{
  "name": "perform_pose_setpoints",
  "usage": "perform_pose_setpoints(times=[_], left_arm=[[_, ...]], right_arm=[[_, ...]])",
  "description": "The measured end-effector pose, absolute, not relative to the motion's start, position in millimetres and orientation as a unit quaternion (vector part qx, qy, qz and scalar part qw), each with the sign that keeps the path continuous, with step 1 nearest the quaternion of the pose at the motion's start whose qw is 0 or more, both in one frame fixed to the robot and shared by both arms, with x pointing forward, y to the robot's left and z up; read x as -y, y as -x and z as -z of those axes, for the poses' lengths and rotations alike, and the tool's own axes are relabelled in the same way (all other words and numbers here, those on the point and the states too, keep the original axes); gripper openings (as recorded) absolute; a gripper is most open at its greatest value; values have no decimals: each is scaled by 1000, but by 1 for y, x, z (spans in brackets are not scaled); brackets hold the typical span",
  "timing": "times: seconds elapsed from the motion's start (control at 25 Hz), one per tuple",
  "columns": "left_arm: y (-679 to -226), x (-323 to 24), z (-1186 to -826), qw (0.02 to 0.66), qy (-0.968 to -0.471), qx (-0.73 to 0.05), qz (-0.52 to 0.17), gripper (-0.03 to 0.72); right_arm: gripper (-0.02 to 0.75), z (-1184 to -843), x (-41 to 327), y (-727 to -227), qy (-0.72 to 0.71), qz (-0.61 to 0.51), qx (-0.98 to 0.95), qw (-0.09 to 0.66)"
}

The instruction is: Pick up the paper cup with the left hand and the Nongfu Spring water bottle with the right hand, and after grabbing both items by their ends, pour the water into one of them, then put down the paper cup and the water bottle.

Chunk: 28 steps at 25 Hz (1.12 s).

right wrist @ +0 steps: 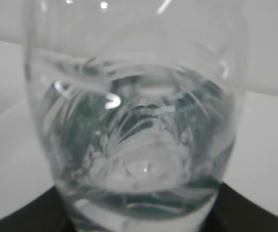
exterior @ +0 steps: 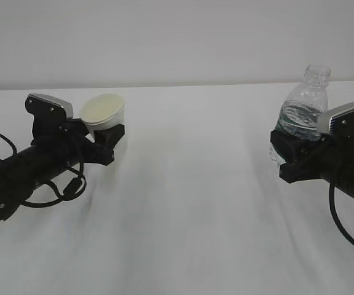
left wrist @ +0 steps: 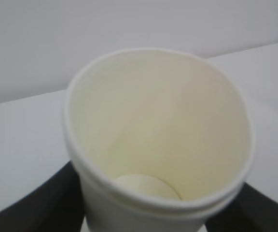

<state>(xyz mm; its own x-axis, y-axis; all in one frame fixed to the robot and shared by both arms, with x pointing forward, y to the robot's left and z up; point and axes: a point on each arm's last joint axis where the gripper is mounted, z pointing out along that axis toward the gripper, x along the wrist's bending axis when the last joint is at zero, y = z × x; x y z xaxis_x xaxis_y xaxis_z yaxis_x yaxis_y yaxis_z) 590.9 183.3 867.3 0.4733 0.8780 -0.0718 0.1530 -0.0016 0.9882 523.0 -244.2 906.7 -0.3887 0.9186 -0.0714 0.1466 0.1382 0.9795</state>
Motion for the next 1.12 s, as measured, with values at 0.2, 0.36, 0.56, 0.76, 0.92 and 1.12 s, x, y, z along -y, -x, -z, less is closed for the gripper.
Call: perform_pose_setpoints(times=[0.2, 0.36, 0.56, 0.76, 0.92, 1.12], left_arm=[[-581, -170, -875, 601, -672, -339, -269, 482], [-575, -163, -874, 611, -692, -311, -227, 482], [-569, -158, -872, 616, -707, -289, -193, 482], [-562, -152, -871, 619, -721, -268, -159, 481], [-555, -142, -870, 621, -732, -245, -139, 481], [-546, -126, -869, 623, -741, -222, -112, 480]], right_arm=[[365, -907, 244, -523, -407, -515, -654, 375], [365, -907, 244, -523, -407, -515, -654, 375], [365, -907, 244, -523, -407, -515, -654, 375], [365, -907, 244, -523, -407, -515, -654, 375], [365, -907, 244, -523, -407, -515, -654, 375], [365, -907, 244, -523, -407, -515, -655, 374]])
